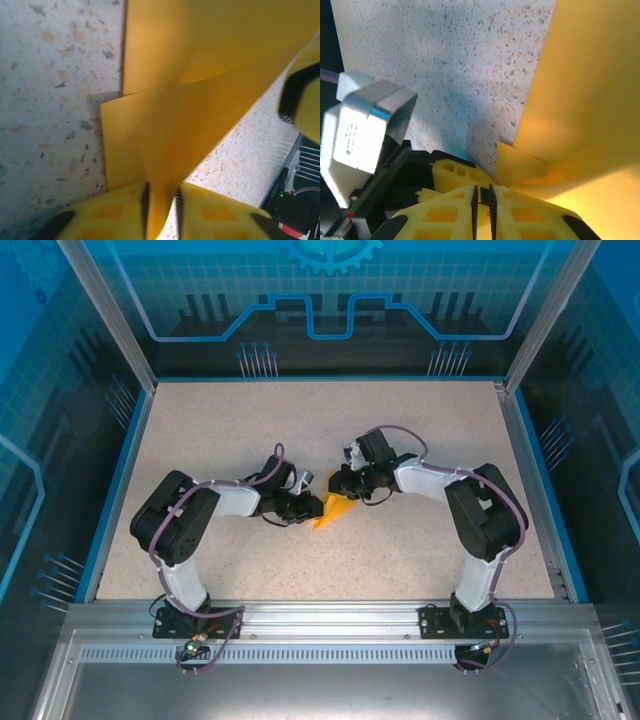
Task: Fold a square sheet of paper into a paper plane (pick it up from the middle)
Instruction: Fourth fold the wing at the center of the table.
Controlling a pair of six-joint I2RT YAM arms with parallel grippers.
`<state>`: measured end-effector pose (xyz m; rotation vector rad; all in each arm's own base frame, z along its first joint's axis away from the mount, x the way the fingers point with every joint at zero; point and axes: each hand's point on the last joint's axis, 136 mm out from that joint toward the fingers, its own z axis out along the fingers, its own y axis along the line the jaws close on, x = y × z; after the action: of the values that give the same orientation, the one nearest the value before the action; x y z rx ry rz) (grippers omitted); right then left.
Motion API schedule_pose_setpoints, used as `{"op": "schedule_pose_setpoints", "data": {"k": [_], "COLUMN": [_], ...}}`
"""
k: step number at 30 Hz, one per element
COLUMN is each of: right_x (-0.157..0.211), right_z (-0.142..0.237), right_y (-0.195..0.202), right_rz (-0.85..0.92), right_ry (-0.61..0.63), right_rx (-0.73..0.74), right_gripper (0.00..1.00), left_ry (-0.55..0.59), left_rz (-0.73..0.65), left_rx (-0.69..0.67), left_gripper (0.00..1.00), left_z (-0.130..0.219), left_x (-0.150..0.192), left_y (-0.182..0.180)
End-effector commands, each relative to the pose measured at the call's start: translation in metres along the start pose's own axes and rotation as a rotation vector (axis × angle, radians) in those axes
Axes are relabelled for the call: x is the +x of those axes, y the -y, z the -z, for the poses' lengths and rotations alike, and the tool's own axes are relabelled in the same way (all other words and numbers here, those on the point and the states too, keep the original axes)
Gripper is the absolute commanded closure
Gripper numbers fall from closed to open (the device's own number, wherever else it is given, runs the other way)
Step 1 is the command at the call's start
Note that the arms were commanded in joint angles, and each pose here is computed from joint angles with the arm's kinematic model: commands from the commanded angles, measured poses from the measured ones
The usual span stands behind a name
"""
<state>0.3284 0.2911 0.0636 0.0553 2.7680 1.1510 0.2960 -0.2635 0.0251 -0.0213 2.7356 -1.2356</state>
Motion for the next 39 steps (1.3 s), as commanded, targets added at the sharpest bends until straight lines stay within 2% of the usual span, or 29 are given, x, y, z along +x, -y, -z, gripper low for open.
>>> {"op": "schedule_pose_setpoints", "data": {"k": [1,3,5,9,18,28,39], "right_x": [0.019,0.020,0.021,0.020,0.016,0.014,0.011], "right_z": [-0.002,-0.003,-0.003,-0.003,-0.005,-0.003,-0.001], "right_y": [0.009,0.012,0.013,0.013,0.014,0.012,0.012], "right_rz": [-0.002,-0.009,-0.010,-0.010,-0.014,-0.016,-0.021], "right_ry": [-0.047,-0.048,-0.049,-0.046,-0.039,-0.034,-0.029], "right_rx": [0.031,0.038,0.043,0.044,0.041,0.030,0.024], "right_gripper": [0.83,0.83,0.82,0.81,0.80,0.80,0.80], "left_ry": [0.042,0.053,0.062,0.050,0.088,0.152,0.165], "left_rz": [-0.048,-0.076,-0.104,-0.172,-0.332,-0.437,-0.489], "left_rx": [0.011,-0.012,-0.047,-0.128,-0.447,-0.599,-0.666], "left_gripper": [0.62,0.55,0.52,0.50,0.47,0.47,0.59], "left_z": [0.013,0.017,0.020,0.018,0.006,0.004,-0.003], "left_x": [-0.006,-0.005,-0.002,0.005,0.012,0.007,0.005], "left_y": [0.013,0.015,0.015,0.015,-0.001,-0.003,-0.002]}}
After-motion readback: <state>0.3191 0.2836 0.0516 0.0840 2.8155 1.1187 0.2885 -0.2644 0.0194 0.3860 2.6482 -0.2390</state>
